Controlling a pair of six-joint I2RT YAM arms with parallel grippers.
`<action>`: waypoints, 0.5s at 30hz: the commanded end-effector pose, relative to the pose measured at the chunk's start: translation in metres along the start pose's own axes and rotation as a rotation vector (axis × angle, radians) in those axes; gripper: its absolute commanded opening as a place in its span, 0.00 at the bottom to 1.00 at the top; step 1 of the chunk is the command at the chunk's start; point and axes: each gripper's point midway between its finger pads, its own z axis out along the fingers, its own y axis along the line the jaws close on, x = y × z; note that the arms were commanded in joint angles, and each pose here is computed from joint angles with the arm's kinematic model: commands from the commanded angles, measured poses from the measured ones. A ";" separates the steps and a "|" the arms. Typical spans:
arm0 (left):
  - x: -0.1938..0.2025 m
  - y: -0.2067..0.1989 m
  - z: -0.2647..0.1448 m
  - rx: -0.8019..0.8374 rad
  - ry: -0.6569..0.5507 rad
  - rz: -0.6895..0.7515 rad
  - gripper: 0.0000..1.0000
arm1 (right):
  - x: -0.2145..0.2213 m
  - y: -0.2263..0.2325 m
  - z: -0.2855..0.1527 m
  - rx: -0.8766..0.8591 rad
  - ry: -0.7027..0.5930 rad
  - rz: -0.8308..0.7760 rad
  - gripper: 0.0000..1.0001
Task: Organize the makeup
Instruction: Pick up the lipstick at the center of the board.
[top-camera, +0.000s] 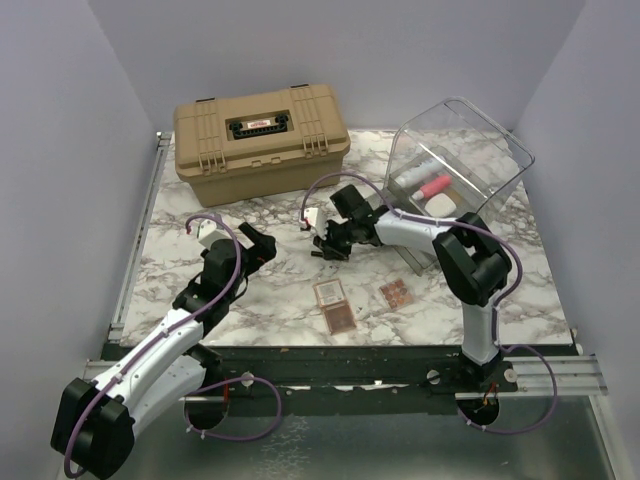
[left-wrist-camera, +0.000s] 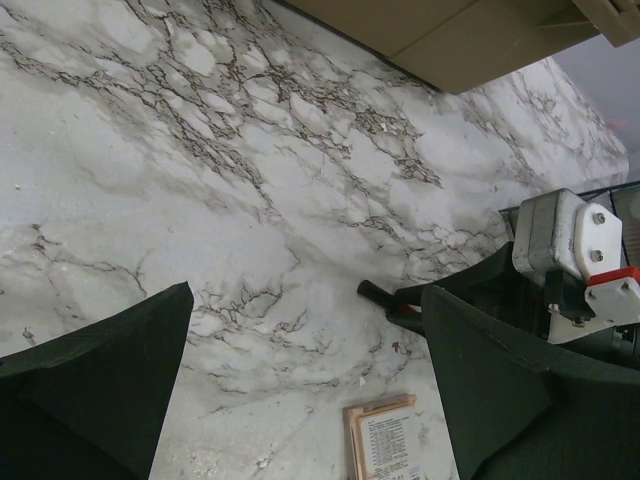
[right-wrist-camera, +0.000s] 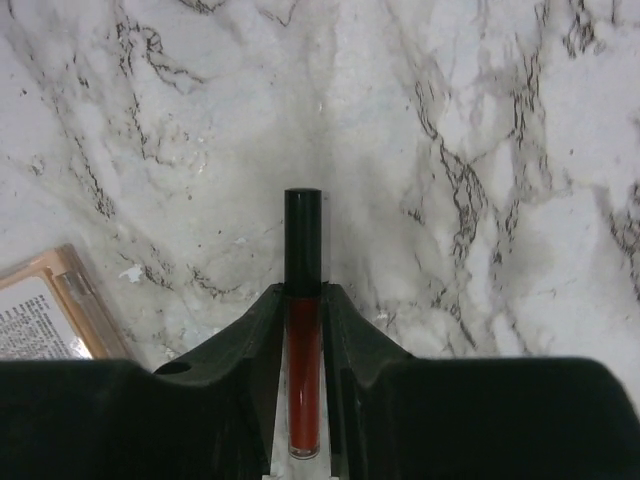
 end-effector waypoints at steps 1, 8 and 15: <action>-0.003 0.006 0.000 -0.029 -0.009 0.013 0.98 | 0.052 0.029 0.009 0.049 0.146 0.257 0.27; -0.002 0.005 0.001 -0.029 -0.004 0.012 0.98 | 0.067 0.046 0.012 0.107 0.195 0.348 0.30; -0.002 0.004 0.001 -0.027 0.000 0.013 0.98 | 0.070 0.049 0.005 0.149 0.209 0.395 0.28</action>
